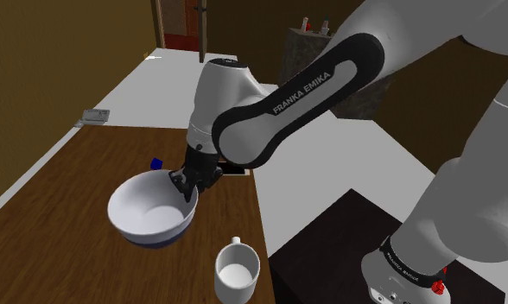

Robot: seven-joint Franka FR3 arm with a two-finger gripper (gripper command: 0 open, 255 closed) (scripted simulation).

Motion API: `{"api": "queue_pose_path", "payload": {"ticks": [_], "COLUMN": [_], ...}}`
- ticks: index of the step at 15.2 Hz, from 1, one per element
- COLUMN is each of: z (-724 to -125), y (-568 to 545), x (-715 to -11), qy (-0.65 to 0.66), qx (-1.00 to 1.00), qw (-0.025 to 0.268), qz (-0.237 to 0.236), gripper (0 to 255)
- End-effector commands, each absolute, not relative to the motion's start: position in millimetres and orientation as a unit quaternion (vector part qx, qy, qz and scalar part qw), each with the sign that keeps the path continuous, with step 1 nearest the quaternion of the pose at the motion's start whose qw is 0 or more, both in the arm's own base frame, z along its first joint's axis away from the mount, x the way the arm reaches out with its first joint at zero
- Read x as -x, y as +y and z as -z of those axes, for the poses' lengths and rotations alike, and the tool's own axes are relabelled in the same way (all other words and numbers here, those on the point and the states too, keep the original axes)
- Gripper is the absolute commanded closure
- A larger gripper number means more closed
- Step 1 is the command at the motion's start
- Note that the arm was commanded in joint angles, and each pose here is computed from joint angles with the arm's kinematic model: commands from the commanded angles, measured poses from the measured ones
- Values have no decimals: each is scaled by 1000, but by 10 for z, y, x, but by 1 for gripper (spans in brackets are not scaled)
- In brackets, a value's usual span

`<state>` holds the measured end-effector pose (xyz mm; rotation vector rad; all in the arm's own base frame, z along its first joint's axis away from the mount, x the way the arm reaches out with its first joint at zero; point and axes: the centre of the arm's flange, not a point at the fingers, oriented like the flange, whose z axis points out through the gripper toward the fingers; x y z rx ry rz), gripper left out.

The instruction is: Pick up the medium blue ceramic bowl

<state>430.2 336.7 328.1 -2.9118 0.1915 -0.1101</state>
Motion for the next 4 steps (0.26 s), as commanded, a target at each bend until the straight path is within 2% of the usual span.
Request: {"api": "queue_pose_path", "payload": {"ticks": [1, 4], "z": [-3408, -3468], "y": [3371, 3371], "x": [-4317, -4317], "qy": [65, 65], "qx": [991, 991], "qw": [111, 111], "qz": [38, 38], "gripper": [255, 255]}}
